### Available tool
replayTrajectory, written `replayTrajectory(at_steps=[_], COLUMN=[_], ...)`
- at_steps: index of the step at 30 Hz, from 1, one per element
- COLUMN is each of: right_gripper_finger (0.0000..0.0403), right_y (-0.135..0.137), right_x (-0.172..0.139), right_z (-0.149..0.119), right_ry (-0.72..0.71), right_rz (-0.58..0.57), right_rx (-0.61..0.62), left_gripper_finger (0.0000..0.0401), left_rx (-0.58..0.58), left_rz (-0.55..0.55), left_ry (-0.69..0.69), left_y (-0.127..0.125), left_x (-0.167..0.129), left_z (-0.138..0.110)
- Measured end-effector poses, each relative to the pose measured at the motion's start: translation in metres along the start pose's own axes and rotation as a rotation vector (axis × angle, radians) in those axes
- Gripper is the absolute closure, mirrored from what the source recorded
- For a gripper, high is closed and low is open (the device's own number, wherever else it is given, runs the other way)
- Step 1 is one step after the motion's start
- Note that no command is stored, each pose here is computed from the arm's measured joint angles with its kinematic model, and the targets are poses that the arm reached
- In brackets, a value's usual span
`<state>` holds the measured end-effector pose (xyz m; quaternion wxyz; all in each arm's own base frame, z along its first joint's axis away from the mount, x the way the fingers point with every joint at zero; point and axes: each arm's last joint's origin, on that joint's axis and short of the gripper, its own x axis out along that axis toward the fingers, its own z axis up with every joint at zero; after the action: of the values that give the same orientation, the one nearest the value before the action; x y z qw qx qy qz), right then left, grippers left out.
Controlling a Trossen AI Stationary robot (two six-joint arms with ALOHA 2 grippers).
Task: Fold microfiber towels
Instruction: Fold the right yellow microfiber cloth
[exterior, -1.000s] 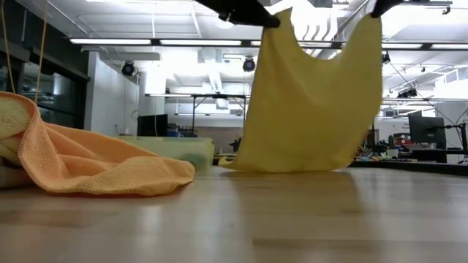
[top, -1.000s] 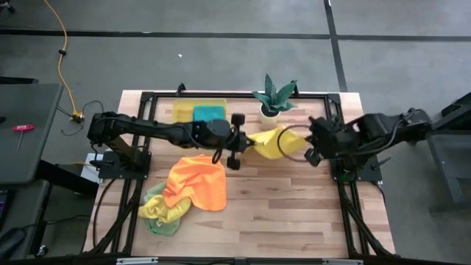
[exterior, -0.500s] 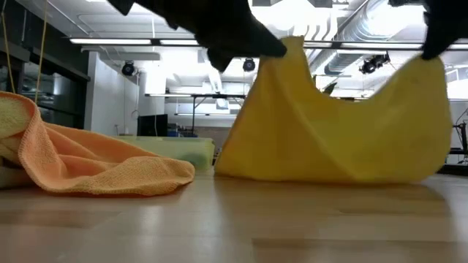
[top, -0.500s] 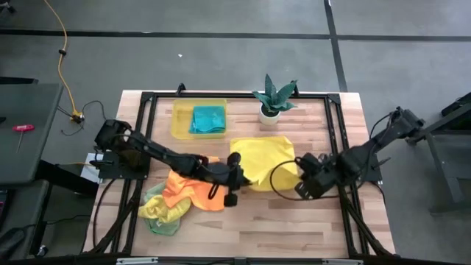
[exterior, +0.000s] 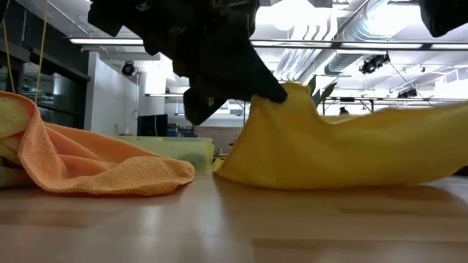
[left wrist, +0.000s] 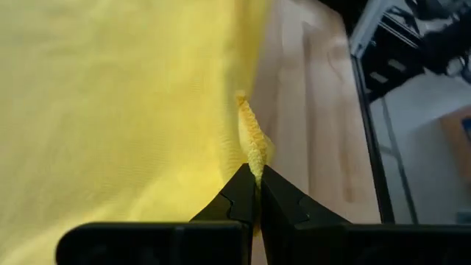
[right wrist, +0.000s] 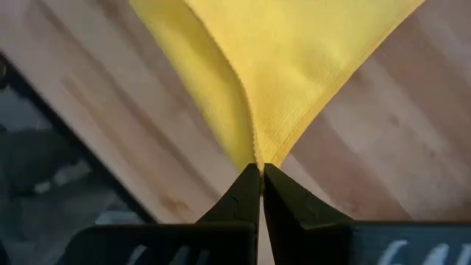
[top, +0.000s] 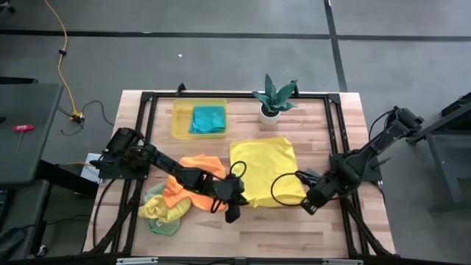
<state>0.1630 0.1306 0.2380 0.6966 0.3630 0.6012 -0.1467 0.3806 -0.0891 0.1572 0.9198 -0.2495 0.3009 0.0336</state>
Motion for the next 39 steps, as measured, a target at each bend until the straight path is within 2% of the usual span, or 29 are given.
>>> replayTrajectory(at_steps=[4, 11, 15, 18, 21, 25, 30, 36, 39], right_gripper_finger=[0.0403, 0.0403, 0.0403, 0.0403, 0.0403, 0.0403, 0.0403, 0.0403, 0.0403], right_y=[-0.001, -0.009, -0.023, -0.032, -0.039, -0.051, -0.071, -0.088, -0.098], right_x=[-0.001, -0.022, -0.036, -0.04, -0.041, -0.034, -0.015, 0.005, 0.008], right_z=[0.002, 0.02, 0.029, 0.036, 0.046, 0.058, 0.072, 0.09, 0.097], right_ry=[0.016, -0.109, -0.163, -0.202, -0.241, -0.274, -0.333, -0.416, -0.452], right_rz=[0.007, 0.069, 0.066, 0.027, -0.011, -0.062, -0.12, -0.076, -0.109], right_rx=[0.008, 0.076, 0.147, 0.193, 0.223, 0.286, 0.372, 0.413, 0.447], left_gripper_finger=[0.0401, 0.0401, 0.0401, 0.0401, 0.0401, 0.0401, 0.0401, 0.0401, 0.0401], left_rx=[-0.068, -0.157, -0.205, -0.262, -0.358, -0.441, -0.443, -0.404, -0.379], left_rz=[0.029, 0.016, 0.094, 0.163, 0.225, 0.261, 0.327, 0.413, 0.454], left_ry=[0.003, -0.057, -0.086, -0.124, -0.148, -0.217, -0.285, -0.33, -0.348], left_y=[0.001, -0.003, -0.001, 0.005, 0.017, 0.029, 0.043, 0.061, 0.071], left_x=[-0.002, -0.017, -0.025, -0.028, -0.028, -0.03, -0.031, -0.031, -0.031], left_z=[0.0, 0.016, 0.019, 0.014, 0.0, -0.012, -0.015, -0.006, 0.0])
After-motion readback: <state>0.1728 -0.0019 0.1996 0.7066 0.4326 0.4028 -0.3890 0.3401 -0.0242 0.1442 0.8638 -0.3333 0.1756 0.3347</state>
